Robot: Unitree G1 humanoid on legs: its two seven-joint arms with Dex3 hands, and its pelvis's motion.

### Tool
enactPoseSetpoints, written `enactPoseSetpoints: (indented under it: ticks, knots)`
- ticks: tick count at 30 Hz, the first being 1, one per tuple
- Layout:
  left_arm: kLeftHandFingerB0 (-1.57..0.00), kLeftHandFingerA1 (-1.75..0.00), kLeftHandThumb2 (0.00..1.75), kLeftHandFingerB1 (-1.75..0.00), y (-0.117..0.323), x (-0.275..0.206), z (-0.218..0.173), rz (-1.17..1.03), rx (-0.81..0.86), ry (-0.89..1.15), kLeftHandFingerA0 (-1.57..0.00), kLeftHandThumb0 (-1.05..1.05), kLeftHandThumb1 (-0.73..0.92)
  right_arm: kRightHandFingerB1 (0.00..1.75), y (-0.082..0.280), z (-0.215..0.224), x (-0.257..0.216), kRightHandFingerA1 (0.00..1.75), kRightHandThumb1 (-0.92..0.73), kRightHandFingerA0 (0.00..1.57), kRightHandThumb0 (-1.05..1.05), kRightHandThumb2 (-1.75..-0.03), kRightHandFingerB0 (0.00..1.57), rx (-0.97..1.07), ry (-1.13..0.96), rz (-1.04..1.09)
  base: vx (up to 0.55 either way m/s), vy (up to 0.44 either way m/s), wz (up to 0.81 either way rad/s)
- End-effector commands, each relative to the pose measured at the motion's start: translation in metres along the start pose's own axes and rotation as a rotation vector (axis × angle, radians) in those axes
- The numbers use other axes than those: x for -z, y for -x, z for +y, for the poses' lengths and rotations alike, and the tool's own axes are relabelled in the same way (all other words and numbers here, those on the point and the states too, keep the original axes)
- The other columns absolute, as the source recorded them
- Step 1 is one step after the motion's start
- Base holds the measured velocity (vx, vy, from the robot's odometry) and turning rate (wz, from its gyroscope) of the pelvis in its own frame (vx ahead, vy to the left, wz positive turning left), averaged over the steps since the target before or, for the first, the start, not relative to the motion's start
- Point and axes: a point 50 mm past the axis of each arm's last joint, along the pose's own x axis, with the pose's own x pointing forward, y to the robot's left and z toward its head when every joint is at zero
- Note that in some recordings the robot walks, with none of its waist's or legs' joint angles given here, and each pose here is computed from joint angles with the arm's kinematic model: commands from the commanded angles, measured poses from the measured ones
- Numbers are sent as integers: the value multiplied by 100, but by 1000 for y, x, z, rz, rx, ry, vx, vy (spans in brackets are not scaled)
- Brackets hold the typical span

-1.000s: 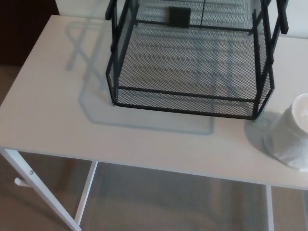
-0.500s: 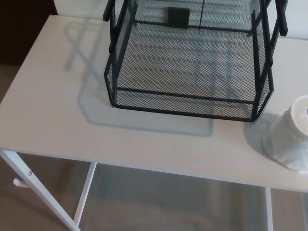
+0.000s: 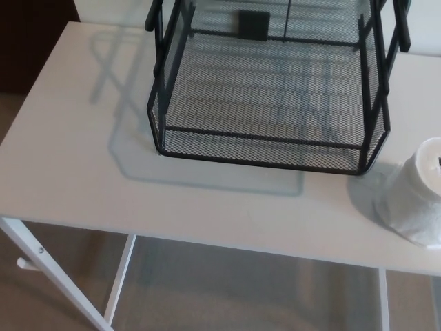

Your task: The robot walks towards a desk on which a file tray is kept in the middle and a toilet paper roll is kept on its right. The robot uses its right hand to hook on finger in the gap of the roll and grabs it, lifts it and places it on the tray.

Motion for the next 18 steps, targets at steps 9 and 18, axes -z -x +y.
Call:
enactPoseSetpoints:
  ticks: [9, 18]
  knots:
    - [-2, -69, 68, -39, 4, -10, 17, -117, 22, 162, -13, -79, 91, 23, 5, -31, -21, 71, -88, 0, -105, -64, 0, 176, -611, -183, 0, 0, 0]
    - [-3, -65, 69, -39, 4, -8, 16, -105, 21, 167, -13, -78, 92, 71, 22, -35, -153, 147, -72, 44, -105, -81, 0, 194, -188, -650, 0, 0, 0]
